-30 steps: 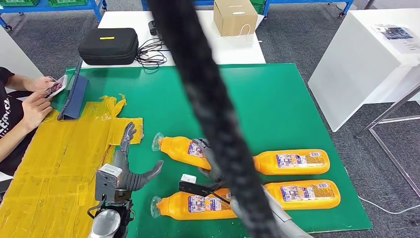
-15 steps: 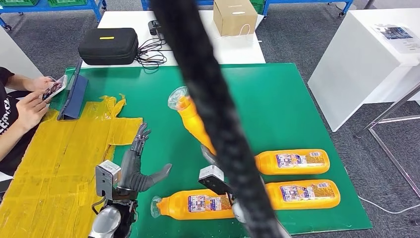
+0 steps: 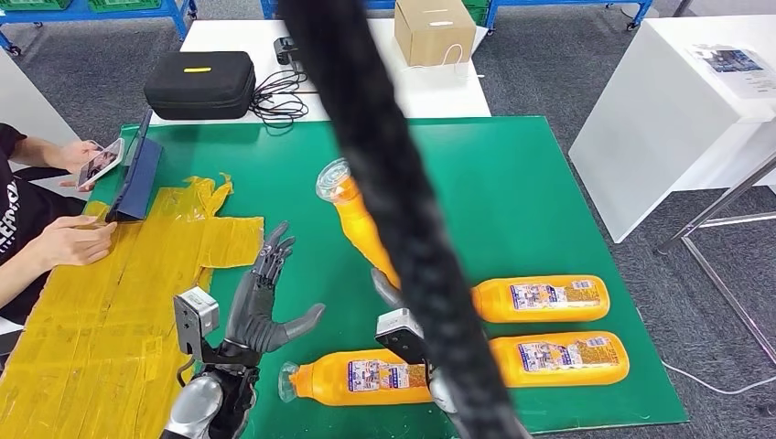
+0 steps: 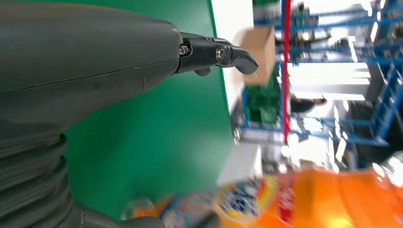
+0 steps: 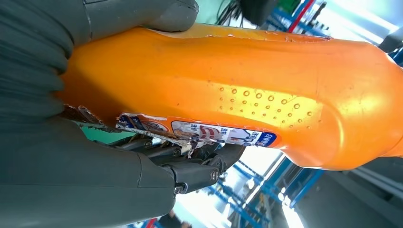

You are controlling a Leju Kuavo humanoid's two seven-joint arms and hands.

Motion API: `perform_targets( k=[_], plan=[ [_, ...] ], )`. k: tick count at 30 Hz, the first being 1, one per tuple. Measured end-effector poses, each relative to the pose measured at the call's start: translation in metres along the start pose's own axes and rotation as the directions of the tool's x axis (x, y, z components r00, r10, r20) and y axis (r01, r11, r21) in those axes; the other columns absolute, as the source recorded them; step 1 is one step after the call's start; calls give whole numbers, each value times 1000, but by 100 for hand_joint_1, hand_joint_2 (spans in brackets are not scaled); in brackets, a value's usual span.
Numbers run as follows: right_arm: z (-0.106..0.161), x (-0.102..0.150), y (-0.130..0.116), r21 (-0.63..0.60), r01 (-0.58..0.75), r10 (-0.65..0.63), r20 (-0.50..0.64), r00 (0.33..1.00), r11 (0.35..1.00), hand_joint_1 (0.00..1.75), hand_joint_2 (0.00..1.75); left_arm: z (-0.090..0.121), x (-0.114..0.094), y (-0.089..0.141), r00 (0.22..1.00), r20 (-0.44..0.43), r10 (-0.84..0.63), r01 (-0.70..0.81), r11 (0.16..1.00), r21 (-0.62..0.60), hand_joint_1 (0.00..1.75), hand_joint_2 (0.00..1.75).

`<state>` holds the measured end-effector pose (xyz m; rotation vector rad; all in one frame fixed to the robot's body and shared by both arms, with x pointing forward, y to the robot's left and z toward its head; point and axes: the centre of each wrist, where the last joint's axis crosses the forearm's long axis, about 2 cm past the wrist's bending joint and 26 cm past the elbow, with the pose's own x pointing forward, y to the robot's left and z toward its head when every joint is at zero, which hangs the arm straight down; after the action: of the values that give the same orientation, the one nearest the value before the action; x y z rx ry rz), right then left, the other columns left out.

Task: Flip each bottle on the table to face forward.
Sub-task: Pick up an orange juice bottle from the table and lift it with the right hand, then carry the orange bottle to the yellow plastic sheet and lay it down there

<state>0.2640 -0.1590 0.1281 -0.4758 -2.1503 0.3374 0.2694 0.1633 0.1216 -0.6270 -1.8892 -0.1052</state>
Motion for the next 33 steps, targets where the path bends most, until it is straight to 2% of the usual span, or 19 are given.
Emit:
perform_targets(
  k=[5,13,24,25,28,29,33],
  plan=[
    [2,5,11,127,42,-46,33,998,991,175,175,-7,4,-2,993,3,117,-117,991,-69,0,175],
    [13,11,41,343,-20,-28,133,991,939,175,175,-18,6,-2,988,-4,153,-153,981,-117,0,175],
    [15,6,53,423,-55,-14,158,987,904,175,175,-14,0,2,986,-33,164,-167,981,-99,0,175],
    [15,6,54,426,-56,-13,158,987,903,175,175,-13,-1,3,986,-35,165,-167,981,-98,7,175],
    [16,5,55,432,-58,-11,156,988,900,175,175,-13,-2,3,985,-40,165,-168,981,-95,138,175],
    [16,5,55,433,-59,-10,156,988,900,175,175,-13,-3,3,985,-41,165,-168,981,-94,175,175],
    [16,4,55,436,-60,-9,154,988,898,175,175,-12,-3,4,985,-41,167,-170,982,-86,175,175]
  ],
)
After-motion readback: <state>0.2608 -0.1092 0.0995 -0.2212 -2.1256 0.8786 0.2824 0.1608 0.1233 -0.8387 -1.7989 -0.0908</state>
